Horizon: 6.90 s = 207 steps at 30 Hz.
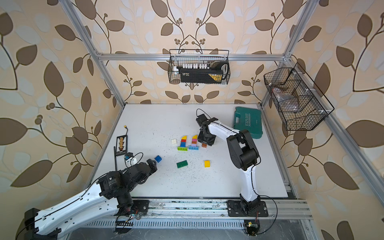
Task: Assemble the number 1 with lego
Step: Pick up the lego brick from the center of the board, then assemble the lego brick with the lego brick, then pick up the lego brick from the center of the board.
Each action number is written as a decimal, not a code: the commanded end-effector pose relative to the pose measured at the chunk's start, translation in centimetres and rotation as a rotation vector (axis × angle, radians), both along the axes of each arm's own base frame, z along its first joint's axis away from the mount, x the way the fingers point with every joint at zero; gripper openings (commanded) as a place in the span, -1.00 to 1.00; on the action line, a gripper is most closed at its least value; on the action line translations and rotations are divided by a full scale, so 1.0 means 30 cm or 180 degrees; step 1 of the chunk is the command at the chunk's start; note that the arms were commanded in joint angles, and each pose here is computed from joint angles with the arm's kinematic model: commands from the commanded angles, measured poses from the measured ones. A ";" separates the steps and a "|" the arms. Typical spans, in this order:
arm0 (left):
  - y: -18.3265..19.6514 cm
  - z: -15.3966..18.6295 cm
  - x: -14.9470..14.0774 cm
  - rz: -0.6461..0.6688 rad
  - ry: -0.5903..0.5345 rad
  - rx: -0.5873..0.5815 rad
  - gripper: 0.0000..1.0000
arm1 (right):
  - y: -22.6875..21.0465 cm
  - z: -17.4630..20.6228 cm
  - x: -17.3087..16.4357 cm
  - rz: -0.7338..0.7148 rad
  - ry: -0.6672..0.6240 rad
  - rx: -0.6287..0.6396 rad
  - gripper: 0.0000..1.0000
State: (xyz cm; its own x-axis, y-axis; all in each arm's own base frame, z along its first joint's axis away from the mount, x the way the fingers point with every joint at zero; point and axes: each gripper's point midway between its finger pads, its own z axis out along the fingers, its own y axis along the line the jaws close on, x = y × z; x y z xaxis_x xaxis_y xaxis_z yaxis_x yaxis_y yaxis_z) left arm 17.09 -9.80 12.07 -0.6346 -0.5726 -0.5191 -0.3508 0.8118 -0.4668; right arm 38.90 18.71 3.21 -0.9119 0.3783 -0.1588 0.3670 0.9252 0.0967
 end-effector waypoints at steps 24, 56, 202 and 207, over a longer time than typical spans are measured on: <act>0.019 0.021 0.010 0.0100 -0.0062 -0.0009 0.98 | 0.237 0.228 -0.365 0.1100 -0.0237 -0.0159 -0.71; 0.049 0.022 -0.009 0.0134 -0.0205 -0.0240 0.98 | 0.503 0.065 -0.417 0.1670 0.0032 0.0116 -0.84; -0.108 -0.183 0.353 0.0698 0.2340 0.0139 0.68 | -0.023 0.381 -0.599 0.0340 -0.1974 0.1059 0.99; -0.122 -0.260 0.317 0.0635 0.2525 0.0084 0.55 | -0.021 0.377 -0.600 0.0338 -0.1954 0.1060 0.99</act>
State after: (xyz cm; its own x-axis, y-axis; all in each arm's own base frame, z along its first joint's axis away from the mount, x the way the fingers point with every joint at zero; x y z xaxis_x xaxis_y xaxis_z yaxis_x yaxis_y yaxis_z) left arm 27.39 -13.32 5.44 -0.7032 -0.7105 -0.0260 -0.7103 0.7037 -0.0181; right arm 20.94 17.93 14.83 -0.7243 0.4127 -0.5523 0.0694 0.8407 0.5371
